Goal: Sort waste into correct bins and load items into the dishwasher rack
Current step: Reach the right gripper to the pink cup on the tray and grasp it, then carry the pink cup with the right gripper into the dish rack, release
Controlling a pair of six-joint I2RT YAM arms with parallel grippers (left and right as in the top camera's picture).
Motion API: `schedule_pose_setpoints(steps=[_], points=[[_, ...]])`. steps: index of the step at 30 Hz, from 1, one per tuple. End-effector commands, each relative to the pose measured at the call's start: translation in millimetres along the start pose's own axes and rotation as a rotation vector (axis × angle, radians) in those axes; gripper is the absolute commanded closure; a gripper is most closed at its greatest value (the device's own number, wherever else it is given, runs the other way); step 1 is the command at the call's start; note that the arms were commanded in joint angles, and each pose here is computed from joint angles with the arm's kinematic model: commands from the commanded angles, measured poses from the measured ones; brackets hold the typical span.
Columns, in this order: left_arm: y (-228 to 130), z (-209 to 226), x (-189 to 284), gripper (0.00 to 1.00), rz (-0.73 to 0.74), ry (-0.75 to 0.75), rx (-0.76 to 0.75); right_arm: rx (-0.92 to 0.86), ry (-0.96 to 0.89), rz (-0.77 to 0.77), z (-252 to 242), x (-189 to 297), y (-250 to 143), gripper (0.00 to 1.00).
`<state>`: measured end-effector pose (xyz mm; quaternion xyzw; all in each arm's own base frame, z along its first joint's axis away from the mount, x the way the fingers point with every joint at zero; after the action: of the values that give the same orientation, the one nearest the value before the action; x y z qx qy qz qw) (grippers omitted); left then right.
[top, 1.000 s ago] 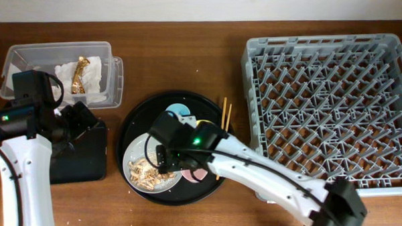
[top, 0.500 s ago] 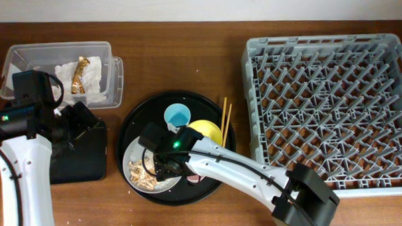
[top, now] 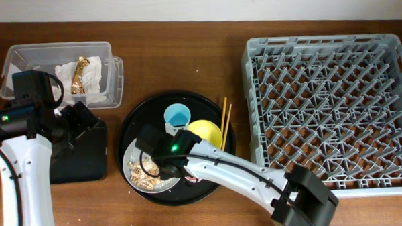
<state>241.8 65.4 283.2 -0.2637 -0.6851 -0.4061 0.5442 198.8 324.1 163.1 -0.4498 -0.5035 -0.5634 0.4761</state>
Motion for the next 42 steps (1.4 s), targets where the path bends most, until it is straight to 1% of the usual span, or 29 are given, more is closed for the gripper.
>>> schedule_pose_setpoints(steps=[1,4,6,8,9,13,14,16,18,21,26,27,32,36,39,42], points=[[0.8,1.5,-1.0,0.01,0.0,0.009,0.017,-0.021,-0.034,-0.062,2.6,-0.9,-5.2,0.48],[0.8,1.5,-0.8,0.01,-0.001,0.008,0.017,-0.038,-0.048,-0.076,1.9,-2.4,-8.0,0.5],[0.8,1.5,-1.0,0.01,0.0,0.009,0.017,-0.052,-0.064,-0.087,-0.7,-5.0,-8.7,0.55],[0.8,1.5,-1.0,0.01,0.0,0.009,0.017,-0.053,-0.065,-0.088,-0.9,-5.1,-8.5,0.64],[0.8,1.5,-1.0,0.01,0.0,0.009,0.017,-0.062,-0.066,-0.091,-0.8,-5.0,-8.7,0.67],[0.7,1.6,-0.9,0.01,0.0,0.008,0.017,-0.062,-0.066,-0.091,-0.8,-5.0,-8.7,0.71],[0.8,1.5,-1.0,0.01,0.0,0.009,0.017,-0.061,-0.066,-0.091,-0.6,-5.0,-9.1,0.77],[0.8,1.5,-1.0,0.01,0.0,0.009,0.017,-0.057,-0.065,-0.092,0.3,-4.8,-10.5,0.79],[0.7,1.6,-0.9,0.01,0.0,0.008,0.017,-0.051,-0.062,-0.091,1.6,-4.6,-12.6,0.83],[0.7,1.6,-0.9,0.01,0.0,0.008,0.017,-0.051,-0.062,-0.087,1.5,-4.5,-12.8,0.96],[0.8,1.5,-1.0,0.01,0.0,0.009,0.017,-0.05,-0.07,-0.083,1.6,3.8,-11.6,0.96],[0.8,1.5,-1.0,0.01,0.0,0.009,0.017,-0.049,-0.073,-0.082,2.1,9.8,-10.6,0.96],[0.8,1.5,-0.8,0.01,-0.001,0.008,0.017,-0.021,-0.067,-0.081,1.2,75.9,5.1,0.96],[0.7,1.6,-0.9,0.01,0.0,0.008,0.017,0.035,-0.029,-0.119,-19.7,150.5,28.4,0.96],[0.8,1.5,-1.0,0.01,0.0,0.009,0.017,0.04,-0.01,-0.228,-67.0,202.7,72.9,0.96],[0.8,1.5,-1.0,0.01,0.0,0.009,0.017,-0.007,-0.005,-0.273,-116.4,222.4,110.5,0.96]])
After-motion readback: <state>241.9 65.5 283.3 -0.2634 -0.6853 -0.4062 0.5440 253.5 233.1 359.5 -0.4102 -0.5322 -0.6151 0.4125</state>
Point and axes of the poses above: each gripper's point midway between its finger pads, its own x axis back along the fingers, its own z axis along the line the jaws close on, y = z × x, the point moved 9 cm from there along x, back along the fingers, and after that the axes turned 11 degrees about -x, right-handed, at the moved point
